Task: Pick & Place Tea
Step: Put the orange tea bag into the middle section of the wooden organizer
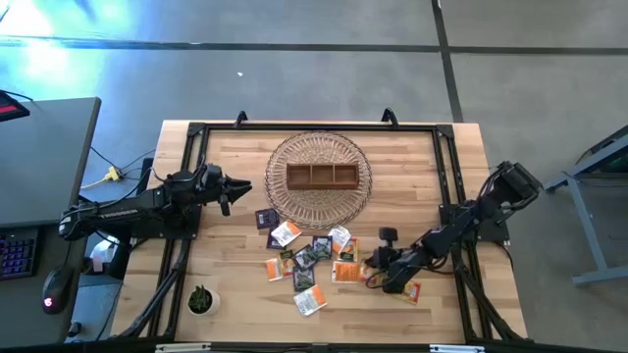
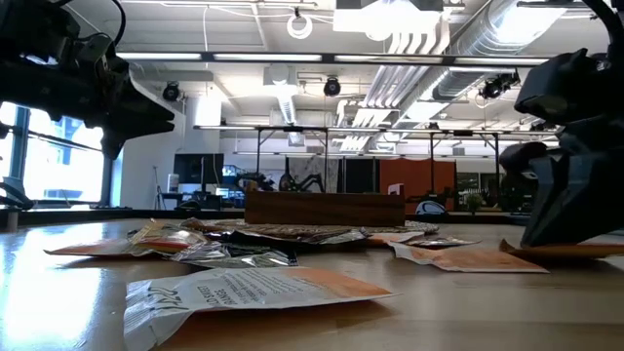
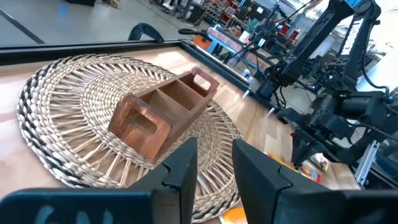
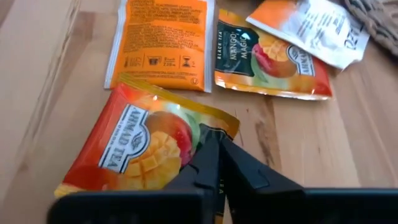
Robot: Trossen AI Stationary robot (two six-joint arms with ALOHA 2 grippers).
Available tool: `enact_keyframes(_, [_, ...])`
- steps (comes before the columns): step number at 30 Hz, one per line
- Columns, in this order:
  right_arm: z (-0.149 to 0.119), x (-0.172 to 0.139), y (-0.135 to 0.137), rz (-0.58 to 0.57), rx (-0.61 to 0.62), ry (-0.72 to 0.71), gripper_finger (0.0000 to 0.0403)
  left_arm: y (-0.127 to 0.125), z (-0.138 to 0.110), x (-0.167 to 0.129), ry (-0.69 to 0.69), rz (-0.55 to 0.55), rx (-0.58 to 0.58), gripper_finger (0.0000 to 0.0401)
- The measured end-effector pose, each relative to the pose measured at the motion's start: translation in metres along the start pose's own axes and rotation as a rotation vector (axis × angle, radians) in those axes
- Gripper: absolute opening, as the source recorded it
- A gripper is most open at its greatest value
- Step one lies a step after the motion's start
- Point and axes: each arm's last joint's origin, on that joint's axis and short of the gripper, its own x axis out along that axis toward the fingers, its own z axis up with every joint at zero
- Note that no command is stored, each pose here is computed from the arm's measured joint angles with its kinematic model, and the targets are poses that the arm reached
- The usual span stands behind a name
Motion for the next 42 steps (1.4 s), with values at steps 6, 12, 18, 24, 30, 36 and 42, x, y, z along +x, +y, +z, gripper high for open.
enact_keyframes(6, [0.010,-0.008,-0.004,0.046,-0.064,-0.054,0.0008,0.000,0.000,0.000,-0.002,0.002,-0.001,0.0101])
enact_keyframes(12, [0.022,-0.028,-0.010,0.049,-0.056,-0.126,0.0003,0.000,0.001,0.000,-0.023,0.017,-0.013,0.0101])
enact_keyframes(18, [0.022,-0.026,-0.015,-0.008,-0.097,-0.124,0.0001,0.000,0.002,0.000,-0.024,0.009,-0.039,0.0101])
enact_keyframes(24, [0.030,-0.016,-0.042,-0.257,-0.167,-0.132,0.0001,-0.003,0.006,0.000,-0.069,-0.018,-0.036,0.0101])
enact_keyframes(30, [0.052,-0.009,-0.078,-0.448,-0.273,-0.179,0.0001,-0.003,0.006,0.000,-0.069,-0.013,-0.034,0.0101])
enact_keyframes(36, [0.083,-0.011,-0.119,-0.594,-0.421,-0.328,0.0000,-0.002,0.006,0.000,-0.075,-0.004,-0.027,0.0101])
enact_keyframes(42, [0.106,-0.016,-0.167,-0.686,-0.461,-0.362,0.0000,-0.001,0.007,0.000,-0.093,0.030,-0.028,0.0101])
